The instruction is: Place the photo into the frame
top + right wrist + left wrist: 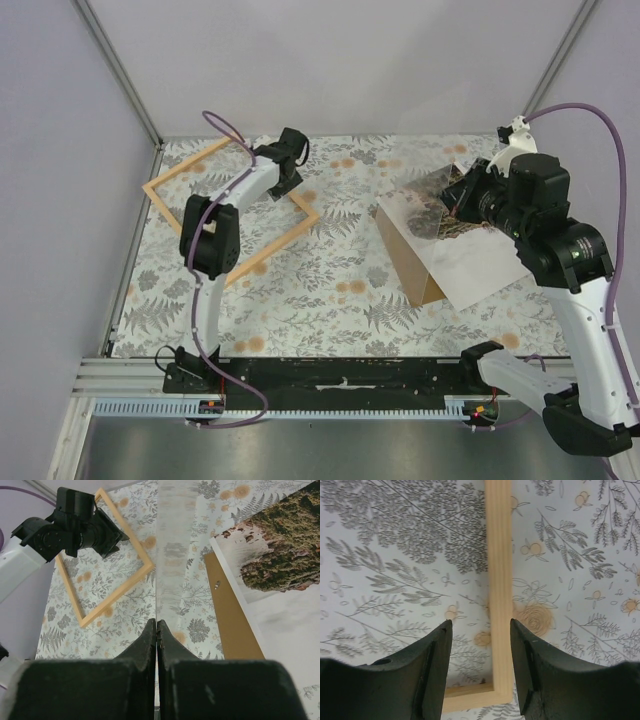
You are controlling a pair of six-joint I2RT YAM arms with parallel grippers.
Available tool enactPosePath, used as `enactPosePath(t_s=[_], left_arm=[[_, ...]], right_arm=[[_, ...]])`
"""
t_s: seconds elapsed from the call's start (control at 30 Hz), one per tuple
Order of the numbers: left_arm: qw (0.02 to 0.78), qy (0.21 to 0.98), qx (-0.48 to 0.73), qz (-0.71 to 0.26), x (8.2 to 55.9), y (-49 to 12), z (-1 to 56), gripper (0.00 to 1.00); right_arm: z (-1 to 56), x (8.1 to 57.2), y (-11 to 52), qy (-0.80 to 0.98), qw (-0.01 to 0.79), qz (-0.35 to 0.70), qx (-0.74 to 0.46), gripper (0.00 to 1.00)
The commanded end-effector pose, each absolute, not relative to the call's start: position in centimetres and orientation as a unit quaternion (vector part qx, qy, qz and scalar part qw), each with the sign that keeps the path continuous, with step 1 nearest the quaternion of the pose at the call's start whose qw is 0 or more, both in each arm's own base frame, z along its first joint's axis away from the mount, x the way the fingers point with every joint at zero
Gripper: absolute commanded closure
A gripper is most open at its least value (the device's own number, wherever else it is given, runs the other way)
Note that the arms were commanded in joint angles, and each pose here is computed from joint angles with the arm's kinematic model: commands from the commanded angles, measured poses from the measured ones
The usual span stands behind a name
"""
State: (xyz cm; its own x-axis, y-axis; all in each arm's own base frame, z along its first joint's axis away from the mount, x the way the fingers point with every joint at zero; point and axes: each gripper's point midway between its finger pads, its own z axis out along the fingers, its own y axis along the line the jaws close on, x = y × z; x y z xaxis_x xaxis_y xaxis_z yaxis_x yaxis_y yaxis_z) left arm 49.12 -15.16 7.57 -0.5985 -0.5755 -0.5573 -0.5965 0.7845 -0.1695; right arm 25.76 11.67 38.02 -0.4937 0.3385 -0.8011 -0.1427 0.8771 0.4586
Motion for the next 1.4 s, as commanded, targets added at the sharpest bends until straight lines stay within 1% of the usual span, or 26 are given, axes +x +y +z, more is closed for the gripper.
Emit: enactPosePath(t_s=[0.0, 0.07, 0.23, 0.47, 0.63, 0.73, 0.8, 0.83, 0.9, 0.93, 1.17, 1.37], left_arm=[[0.325, 0.864, -0.381, 0.046, 51.2, -16.0, 7.3, 0.43], [0.323, 0.861, -0.387, 0.068, 51.4, -15.7, 6.8, 0.43], [0.322, 0.857, -0.393, 0.083, 51.9, -15.5, 5.7, 0.43], [0.304, 0.868, -0.384, 0.08, 52.1, -16.3, 3.0, 0.43], [0.302, 0.878, -0.365, 0.065, 52.7, -17.2, 2.3, 0.44], [0.305, 0.882, -0.354, 0.061, 52.7, -17.6, 2.7, 0.54], [0.307, 0.887, -0.339, 0.06, 52.5, -17.9, 3.3, 0.69], [0.31, 0.889, -0.33, 0.062, 52.4, -18.1, 3.6, 0.81], [0.319, 0.894, -0.309, 0.064, 52.0, -18.5, 4.8, 0.95], [0.323, 0.897, -0.296, 0.062, 51.8, -18.8, 5.7, 0.98], [0.358, 0.907, -0.219, 0.022, 48.2, -21.4, 13.4, 0.98], [0.388, 0.902, -0.177, -0.072, 43.2, -25.2, 21.1, 0.98]], right_arm=[[39.9, 25.0, 10.5, 0.815, 0.53, 0.227, 0.058, 1.0], [40.3, 24.7, 10.3, 0.813, 0.534, 0.226, 0.058, 1.0], [40.5, 24.4, 10.2, 0.813, 0.534, 0.225, 0.057, 1.0], [40.4, 24.3, 10.2, 0.814, 0.533, 0.224, 0.055, 1.0], [40.5, 24.1, 10.1, 0.813, 0.535, 0.223, 0.054, 1.0], [40.3, 24.0, 10.1, 0.814, 0.533, 0.222, 0.054, 1.0], [40.0, 24.4, 9.7, 0.816, 0.535, 0.21, 0.061, 1.0], [39.9, 24.5, 9.6, 0.817, 0.535, 0.205, 0.061, 1.0], [39.5, 24.9, 9.3, 0.821, 0.534, 0.194, 0.064, 1.0], [39.2, 25.1, 9.2, 0.823, 0.532, 0.19, 0.066, 1.0], [39.2, 25.9, 9.0, 0.823, 0.535, 0.179, 0.072, 1.0], [38.3, 27.8, 8.8, 0.829, 0.532, 0.155, 0.078, 1.0]])
